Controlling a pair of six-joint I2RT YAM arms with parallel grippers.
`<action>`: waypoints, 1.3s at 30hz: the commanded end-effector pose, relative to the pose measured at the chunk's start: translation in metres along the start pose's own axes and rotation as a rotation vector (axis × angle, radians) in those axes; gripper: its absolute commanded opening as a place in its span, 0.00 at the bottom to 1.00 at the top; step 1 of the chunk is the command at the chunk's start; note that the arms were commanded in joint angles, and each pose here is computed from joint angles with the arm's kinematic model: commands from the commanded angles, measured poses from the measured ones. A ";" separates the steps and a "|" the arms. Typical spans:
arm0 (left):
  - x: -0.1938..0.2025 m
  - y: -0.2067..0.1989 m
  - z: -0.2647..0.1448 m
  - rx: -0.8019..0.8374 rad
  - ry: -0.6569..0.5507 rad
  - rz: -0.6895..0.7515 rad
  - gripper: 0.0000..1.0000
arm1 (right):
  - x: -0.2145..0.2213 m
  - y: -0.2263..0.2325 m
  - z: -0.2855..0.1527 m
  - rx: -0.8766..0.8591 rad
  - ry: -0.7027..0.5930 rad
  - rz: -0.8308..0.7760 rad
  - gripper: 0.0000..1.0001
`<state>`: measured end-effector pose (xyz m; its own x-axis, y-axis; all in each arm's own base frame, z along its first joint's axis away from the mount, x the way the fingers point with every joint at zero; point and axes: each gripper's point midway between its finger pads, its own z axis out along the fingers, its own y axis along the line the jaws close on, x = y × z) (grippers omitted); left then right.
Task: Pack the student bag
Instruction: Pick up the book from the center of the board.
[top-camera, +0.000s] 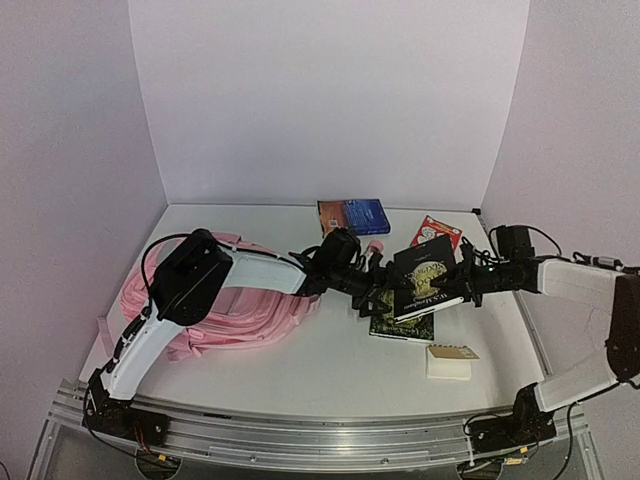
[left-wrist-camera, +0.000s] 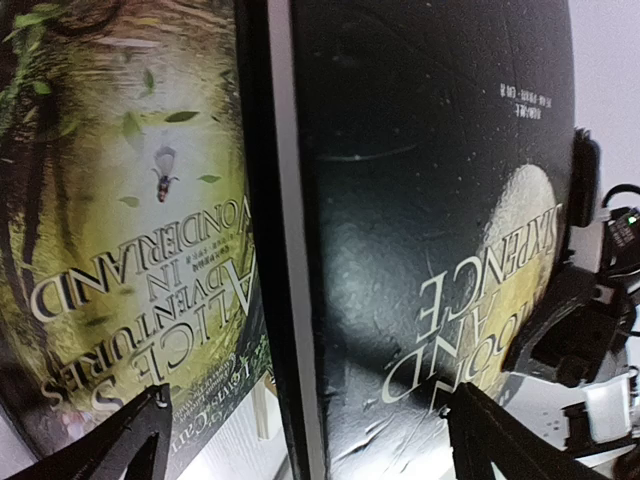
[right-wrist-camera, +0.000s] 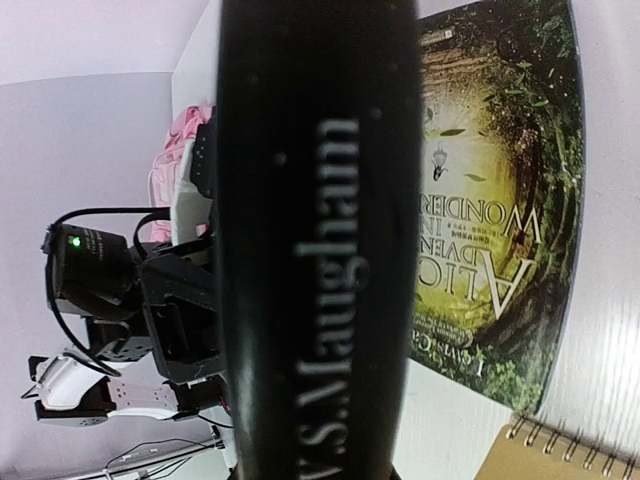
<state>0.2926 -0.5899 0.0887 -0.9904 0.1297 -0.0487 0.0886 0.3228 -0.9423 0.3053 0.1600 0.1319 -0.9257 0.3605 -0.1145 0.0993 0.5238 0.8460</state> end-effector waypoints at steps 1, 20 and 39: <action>0.022 -0.045 -0.037 -0.230 -0.015 0.289 1.00 | 0.001 0.070 -0.034 -0.137 -0.069 -0.306 0.00; 0.022 0.055 -0.241 -1.299 -0.342 0.164 0.96 | 0.058 0.102 -0.065 -0.333 0.037 -0.367 0.00; -0.017 0.100 -0.261 -1.383 -0.379 0.076 0.63 | 0.061 0.097 -0.060 -0.337 0.071 -0.355 0.00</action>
<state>0.3358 -0.3166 0.0863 -0.9285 -0.0222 -0.3707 -0.0651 0.9925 0.1038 0.2366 0.1793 0.2118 -0.9363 0.1954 -0.2917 -0.2010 0.3828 0.9017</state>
